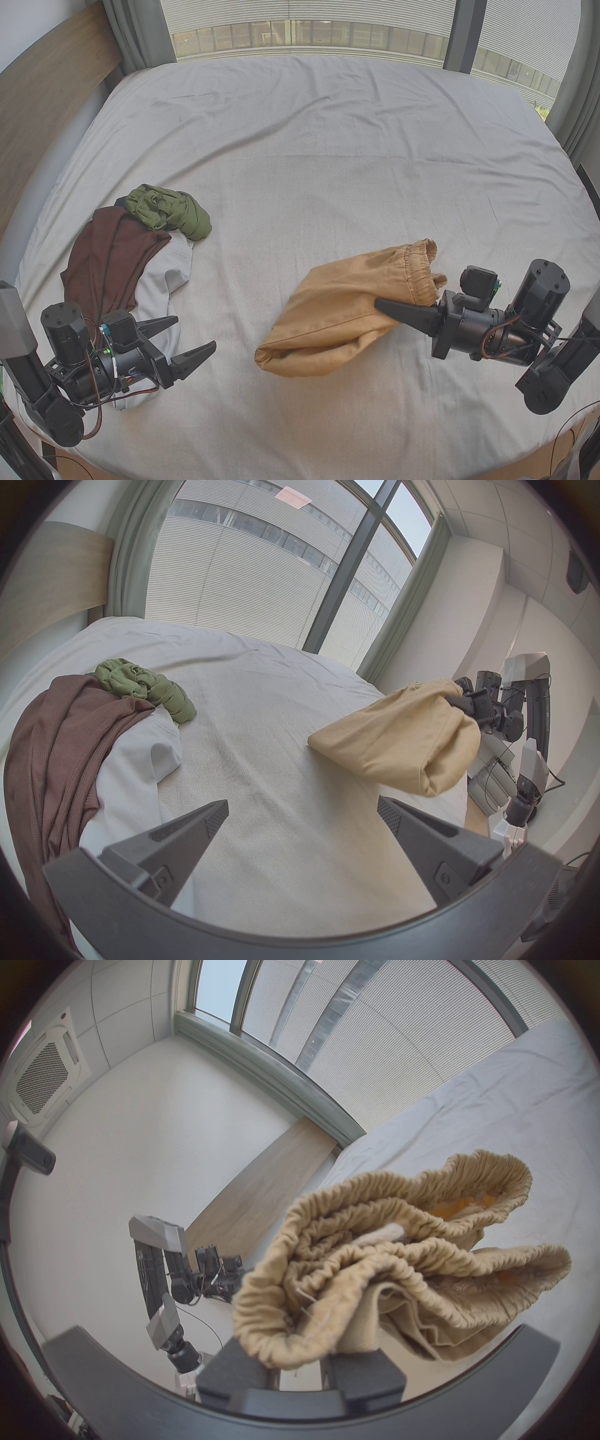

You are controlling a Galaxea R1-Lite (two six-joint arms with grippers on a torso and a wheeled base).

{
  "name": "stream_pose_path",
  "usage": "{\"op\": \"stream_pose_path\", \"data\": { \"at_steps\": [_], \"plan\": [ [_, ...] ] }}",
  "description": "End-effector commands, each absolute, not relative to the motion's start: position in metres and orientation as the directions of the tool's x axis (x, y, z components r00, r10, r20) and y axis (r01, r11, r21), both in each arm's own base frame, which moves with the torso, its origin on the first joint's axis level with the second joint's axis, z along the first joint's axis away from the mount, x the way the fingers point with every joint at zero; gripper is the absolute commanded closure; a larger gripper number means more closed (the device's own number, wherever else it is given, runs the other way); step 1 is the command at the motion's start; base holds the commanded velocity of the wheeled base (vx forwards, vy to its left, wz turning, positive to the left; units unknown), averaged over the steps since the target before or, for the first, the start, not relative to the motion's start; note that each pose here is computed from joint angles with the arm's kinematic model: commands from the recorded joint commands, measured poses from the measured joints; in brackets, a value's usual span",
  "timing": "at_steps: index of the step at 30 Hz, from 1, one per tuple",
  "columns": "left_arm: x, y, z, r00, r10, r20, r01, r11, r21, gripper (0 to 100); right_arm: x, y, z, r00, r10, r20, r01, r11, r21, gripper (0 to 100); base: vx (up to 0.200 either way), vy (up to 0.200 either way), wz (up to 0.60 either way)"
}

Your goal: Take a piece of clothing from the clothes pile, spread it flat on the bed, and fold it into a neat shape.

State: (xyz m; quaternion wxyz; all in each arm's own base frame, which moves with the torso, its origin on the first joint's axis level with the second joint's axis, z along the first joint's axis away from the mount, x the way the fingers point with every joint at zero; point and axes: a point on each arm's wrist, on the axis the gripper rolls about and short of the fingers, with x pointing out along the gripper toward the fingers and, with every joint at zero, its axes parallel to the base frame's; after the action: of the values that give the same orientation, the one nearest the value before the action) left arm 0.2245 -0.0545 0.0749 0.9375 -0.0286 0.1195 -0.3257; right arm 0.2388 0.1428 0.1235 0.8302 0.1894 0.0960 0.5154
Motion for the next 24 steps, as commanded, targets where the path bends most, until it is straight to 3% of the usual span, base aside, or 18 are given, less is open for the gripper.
{"op": "stream_pose_path", "data": {
  "at_steps": [1, 13, 24],
  "plan": [
    [0.222, -0.054, 0.074, 0.756, -0.619, -0.213, 0.604, 0.785, -0.136, 0, 0.251, 0.147, 0.135, 0.452, 0.887, 0.089, -0.821, 0.375, 0.432, 100, 0.000, 0.000, 0.00],
    [0.220, -0.055, 0.072, 0.750, -0.623, -0.222, 0.607, 0.782, -0.141, 0, 0.286, 0.160, 0.153, 0.456, 0.876, 0.159, -0.819, 0.343, 0.461, 100, 0.000, 0.000, 0.00],
    [0.217, -0.056, 0.070, 0.732, -0.640, -0.233, 0.622, 0.768, -0.152, 0, 0.327, 0.160, 0.165, 0.495, 0.849, 0.183, -0.812, 0.378, 0.444, 100, 0.000, 0.000, 0.00]
  ]
}}
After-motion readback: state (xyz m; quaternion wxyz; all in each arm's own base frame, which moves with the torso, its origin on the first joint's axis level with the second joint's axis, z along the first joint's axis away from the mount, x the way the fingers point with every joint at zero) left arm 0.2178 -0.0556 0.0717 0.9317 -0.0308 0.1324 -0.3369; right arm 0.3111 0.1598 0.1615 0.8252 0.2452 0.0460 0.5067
